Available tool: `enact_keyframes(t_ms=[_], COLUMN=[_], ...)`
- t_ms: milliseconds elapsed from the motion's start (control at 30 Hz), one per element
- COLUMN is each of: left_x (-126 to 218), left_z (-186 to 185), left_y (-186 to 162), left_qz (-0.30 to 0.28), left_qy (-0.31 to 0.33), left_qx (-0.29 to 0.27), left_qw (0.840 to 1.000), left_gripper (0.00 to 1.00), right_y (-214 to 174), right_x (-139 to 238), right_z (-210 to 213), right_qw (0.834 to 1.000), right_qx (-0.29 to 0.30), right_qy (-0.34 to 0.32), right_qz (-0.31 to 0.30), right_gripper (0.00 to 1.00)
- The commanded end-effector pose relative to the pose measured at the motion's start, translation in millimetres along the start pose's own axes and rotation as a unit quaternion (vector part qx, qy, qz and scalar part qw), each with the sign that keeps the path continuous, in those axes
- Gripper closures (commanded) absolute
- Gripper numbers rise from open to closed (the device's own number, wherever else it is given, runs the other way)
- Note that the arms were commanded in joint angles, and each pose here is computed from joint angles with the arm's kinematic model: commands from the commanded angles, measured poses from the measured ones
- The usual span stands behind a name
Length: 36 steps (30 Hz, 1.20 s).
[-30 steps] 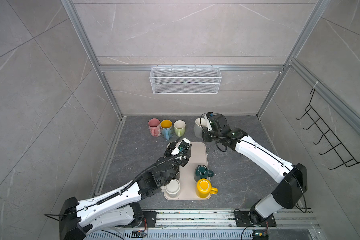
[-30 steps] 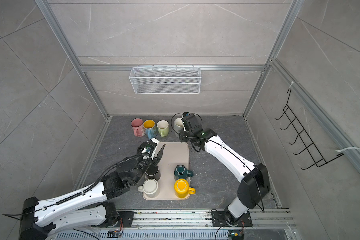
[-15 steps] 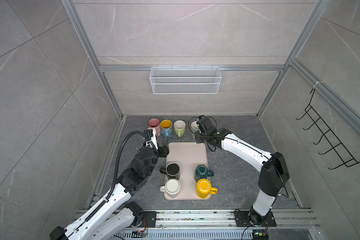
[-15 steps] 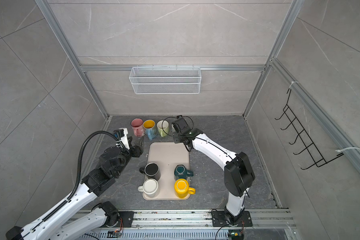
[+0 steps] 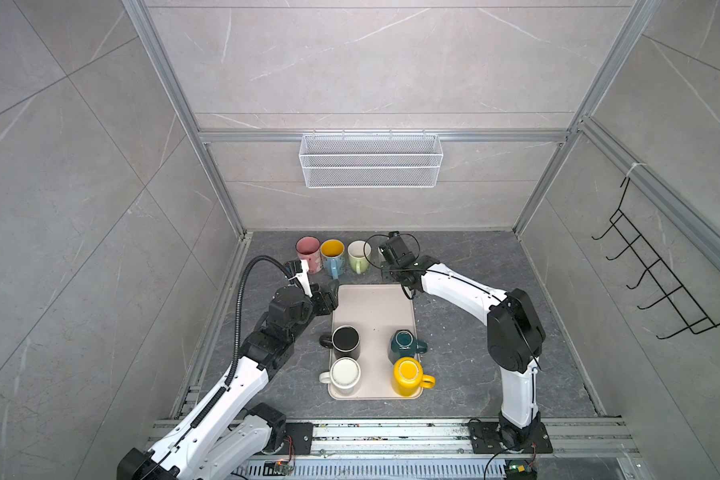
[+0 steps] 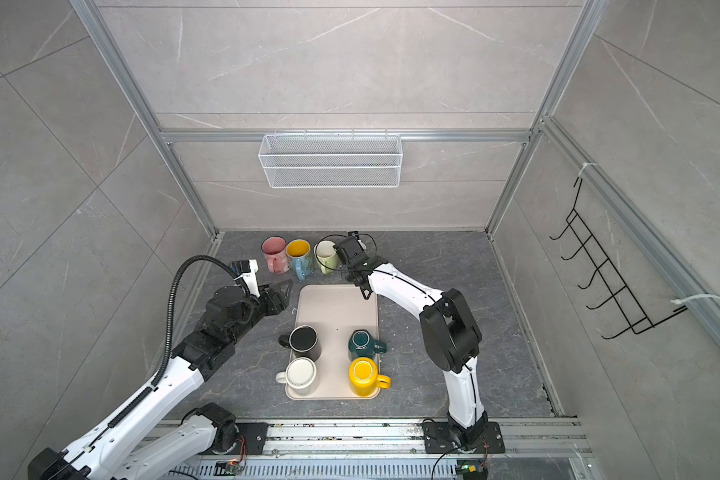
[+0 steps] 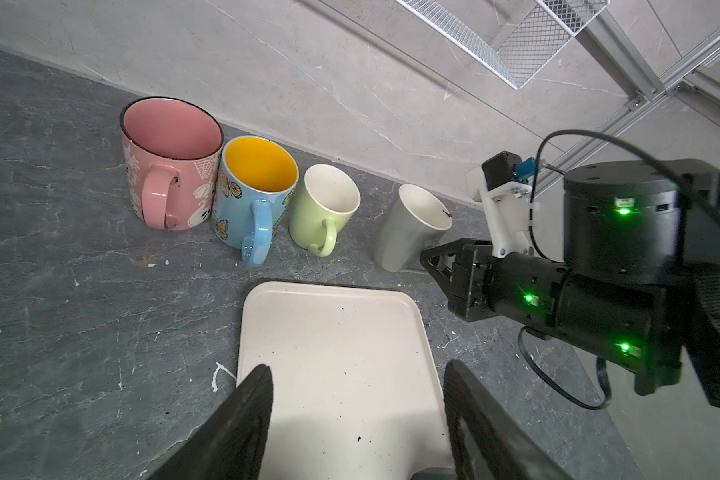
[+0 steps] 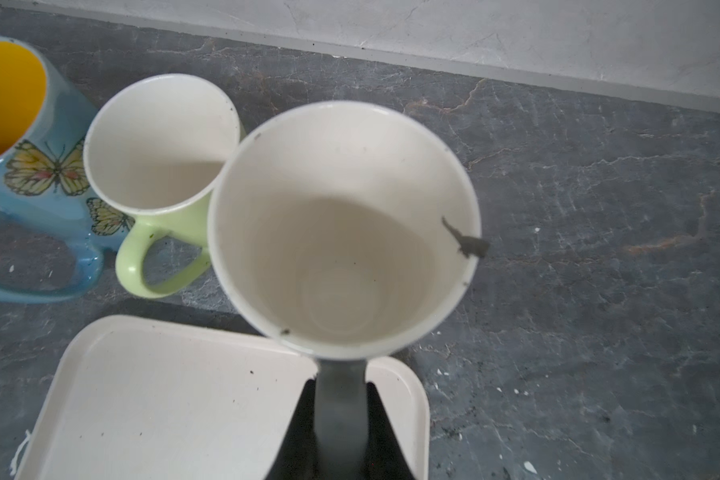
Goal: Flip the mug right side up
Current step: 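Carry the grey mug toward the light green mug while the left arm withdraws, then lower the upright grey mug beside the light green mug with the right gripper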
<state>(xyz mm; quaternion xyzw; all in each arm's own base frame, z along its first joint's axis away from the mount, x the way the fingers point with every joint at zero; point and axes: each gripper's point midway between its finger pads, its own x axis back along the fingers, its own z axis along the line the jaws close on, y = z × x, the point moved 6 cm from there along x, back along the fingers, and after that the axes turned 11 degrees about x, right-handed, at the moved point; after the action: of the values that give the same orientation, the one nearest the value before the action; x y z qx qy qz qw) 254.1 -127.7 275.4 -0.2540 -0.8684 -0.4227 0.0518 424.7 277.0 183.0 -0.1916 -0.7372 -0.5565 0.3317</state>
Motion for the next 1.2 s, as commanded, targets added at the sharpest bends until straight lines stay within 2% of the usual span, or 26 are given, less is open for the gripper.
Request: enact_keyframes(t_ms=[0, 467, 1167], left_x=[3, 14, 18], left_z=[-6, 0, 7], left_y=[6, 7, 6], left_qz=[-0.011, -0.025, -0.034], left_qy=[-0.026, -0.018, -0.003], left_qx=[0.010, 0.002, 0.000], left_qw=[1.000, 1.000, 0.999], left_gripper=[0.32, 0.31, 0.29], right_y=[34, 33, 28], right_x=[3, -36, -72], right_z=[1, 7, 12], right_qw=[0.997, 0.997, 0.998], right_qx=[-0.038, -0.043, -0.054], right_qy=[-0.014, -0.041, -0.028], right_qz=[-0.064, -0.056, -0.035], right_gripper=[1.00, 1.00, 1.00])
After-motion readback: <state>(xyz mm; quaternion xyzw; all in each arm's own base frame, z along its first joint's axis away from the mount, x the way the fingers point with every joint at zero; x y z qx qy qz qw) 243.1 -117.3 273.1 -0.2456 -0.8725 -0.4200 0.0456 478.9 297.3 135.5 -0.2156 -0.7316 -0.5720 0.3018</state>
